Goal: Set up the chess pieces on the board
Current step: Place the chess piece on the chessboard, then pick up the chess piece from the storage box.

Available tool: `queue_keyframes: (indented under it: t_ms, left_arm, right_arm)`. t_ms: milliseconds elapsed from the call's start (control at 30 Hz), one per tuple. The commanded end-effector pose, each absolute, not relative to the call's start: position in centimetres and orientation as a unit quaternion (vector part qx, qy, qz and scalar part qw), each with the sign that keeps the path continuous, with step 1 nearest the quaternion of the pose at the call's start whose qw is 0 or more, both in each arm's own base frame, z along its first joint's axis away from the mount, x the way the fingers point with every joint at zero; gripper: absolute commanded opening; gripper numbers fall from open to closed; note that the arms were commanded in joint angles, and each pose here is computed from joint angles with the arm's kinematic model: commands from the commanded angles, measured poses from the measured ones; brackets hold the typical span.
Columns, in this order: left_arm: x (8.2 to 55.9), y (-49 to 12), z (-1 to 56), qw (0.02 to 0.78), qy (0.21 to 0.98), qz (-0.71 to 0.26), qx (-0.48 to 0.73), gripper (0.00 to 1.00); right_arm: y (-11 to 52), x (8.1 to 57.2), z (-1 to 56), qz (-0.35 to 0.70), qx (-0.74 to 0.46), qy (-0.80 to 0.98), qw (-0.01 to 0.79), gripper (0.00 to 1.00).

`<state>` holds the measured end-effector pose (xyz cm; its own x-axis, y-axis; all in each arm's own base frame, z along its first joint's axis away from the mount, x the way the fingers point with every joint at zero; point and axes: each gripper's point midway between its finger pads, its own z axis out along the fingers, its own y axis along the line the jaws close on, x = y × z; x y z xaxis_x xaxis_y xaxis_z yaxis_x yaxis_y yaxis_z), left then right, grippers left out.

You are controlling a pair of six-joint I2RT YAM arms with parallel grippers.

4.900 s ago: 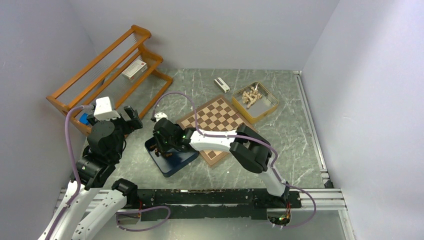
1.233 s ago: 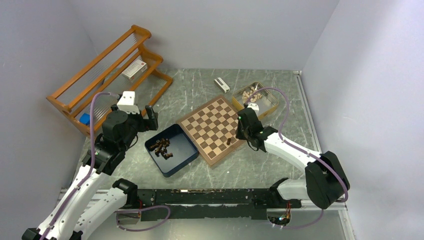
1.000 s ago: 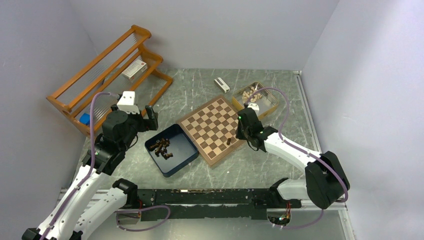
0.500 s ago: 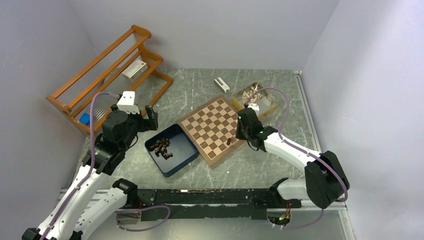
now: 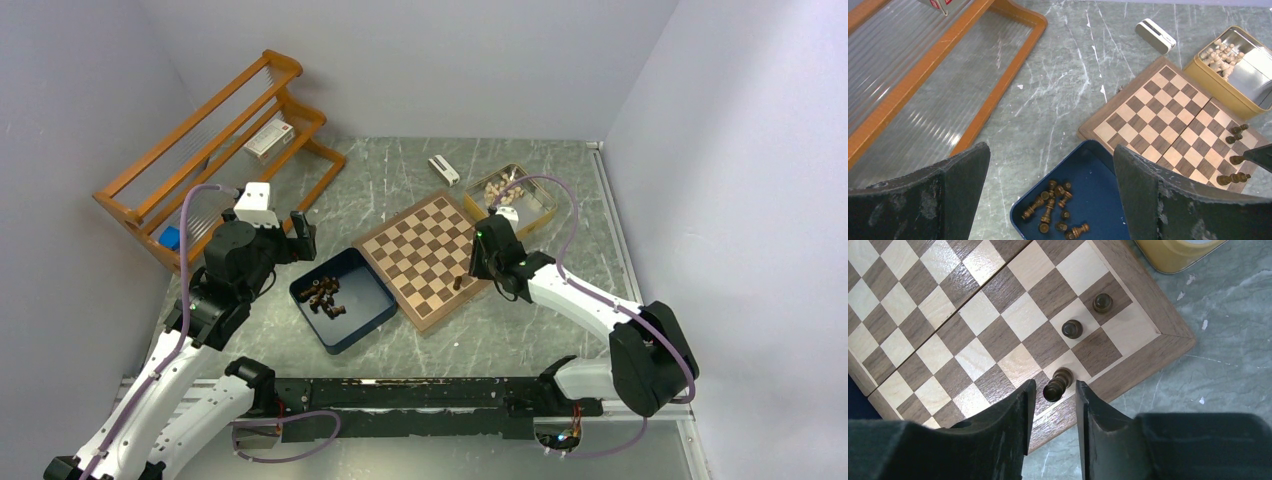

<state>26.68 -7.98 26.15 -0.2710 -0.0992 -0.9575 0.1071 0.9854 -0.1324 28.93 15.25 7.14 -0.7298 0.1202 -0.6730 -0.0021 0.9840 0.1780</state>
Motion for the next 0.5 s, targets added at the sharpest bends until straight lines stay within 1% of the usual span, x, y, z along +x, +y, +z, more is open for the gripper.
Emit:
queue_keyframes:
  t_ms: [0,300,400,467]
  left_arm:
    - [26.8,-8.3,27.1,0.619,0.780,-0.094,0.009,0.98]
    - [26.7,-8.3,27.2,0.621,0.778,-0.095,0.010,0.98]
    - [26.7,-8.3,27.3,0.621,0.778,-0.096,0.010,0.98]
    - [26.7,-8.4,27.3,0.621,0.778,-0.097,0.011,0.98]
  right_arm:
    - [15.2,29.8,8.9,0.082,0.041,0.921,0.378,0.41]
    - [16.2,31.0,13.4,0.102,0.020,0.908,0.405,0.53]
    - [17.8,31.5,15.7,0.142,-0.002,0.895,0.422,0.53]
    - [19.1,31.9,17.2,0.173,-0.015,0.884,0.434,0.49]
